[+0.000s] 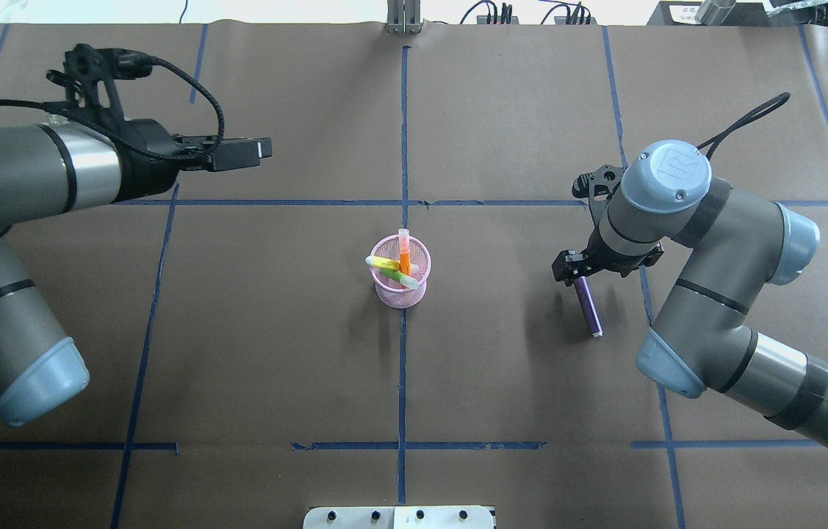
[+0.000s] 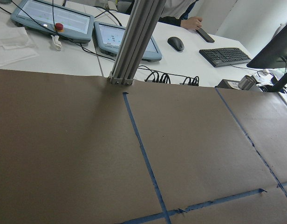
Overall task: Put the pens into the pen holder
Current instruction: 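Withdraw the left gripper while the right gripper grasps the purple marker, then lift the purple marker upright with the right gripper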
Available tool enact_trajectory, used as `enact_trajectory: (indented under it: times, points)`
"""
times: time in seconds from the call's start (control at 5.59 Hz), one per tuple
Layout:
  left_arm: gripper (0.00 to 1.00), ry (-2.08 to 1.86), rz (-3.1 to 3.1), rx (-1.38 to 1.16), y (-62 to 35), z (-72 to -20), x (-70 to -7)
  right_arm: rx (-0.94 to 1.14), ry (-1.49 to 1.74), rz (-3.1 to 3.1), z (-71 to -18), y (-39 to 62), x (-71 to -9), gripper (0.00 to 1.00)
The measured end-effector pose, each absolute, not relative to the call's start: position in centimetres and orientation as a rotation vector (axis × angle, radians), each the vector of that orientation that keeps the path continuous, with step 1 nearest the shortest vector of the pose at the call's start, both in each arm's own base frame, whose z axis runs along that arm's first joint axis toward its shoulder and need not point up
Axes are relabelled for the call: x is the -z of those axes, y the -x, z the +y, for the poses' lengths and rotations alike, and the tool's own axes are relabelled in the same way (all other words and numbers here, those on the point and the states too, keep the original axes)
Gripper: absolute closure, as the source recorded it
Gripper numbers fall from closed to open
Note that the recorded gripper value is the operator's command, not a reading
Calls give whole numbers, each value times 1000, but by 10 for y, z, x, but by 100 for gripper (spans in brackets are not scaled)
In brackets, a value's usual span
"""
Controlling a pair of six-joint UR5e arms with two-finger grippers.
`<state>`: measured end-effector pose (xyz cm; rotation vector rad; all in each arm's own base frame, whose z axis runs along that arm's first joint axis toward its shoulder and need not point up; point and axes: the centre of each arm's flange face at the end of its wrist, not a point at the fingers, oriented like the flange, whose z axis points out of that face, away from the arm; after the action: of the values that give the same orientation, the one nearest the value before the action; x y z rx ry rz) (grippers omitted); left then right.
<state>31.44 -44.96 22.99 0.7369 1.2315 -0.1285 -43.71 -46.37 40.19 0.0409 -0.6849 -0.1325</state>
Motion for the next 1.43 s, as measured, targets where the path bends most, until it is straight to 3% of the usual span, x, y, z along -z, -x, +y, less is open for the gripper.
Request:
enact_trajectory:
  times: [0.54, 0.89, 1.43]
  points:
    - [0, -722, 1235, 124, -299, -454, -234, 135, -34, -679, -472, 449, -402, 25]
    - [0, -722, 1231, 125, -298, -454, -236, 135, -32, -678, -473, 451, -402, 41]
    - [0, -722, 1228, 128, -296, -455, -238, 136, -28, -679, -473, 451, -402, 97]
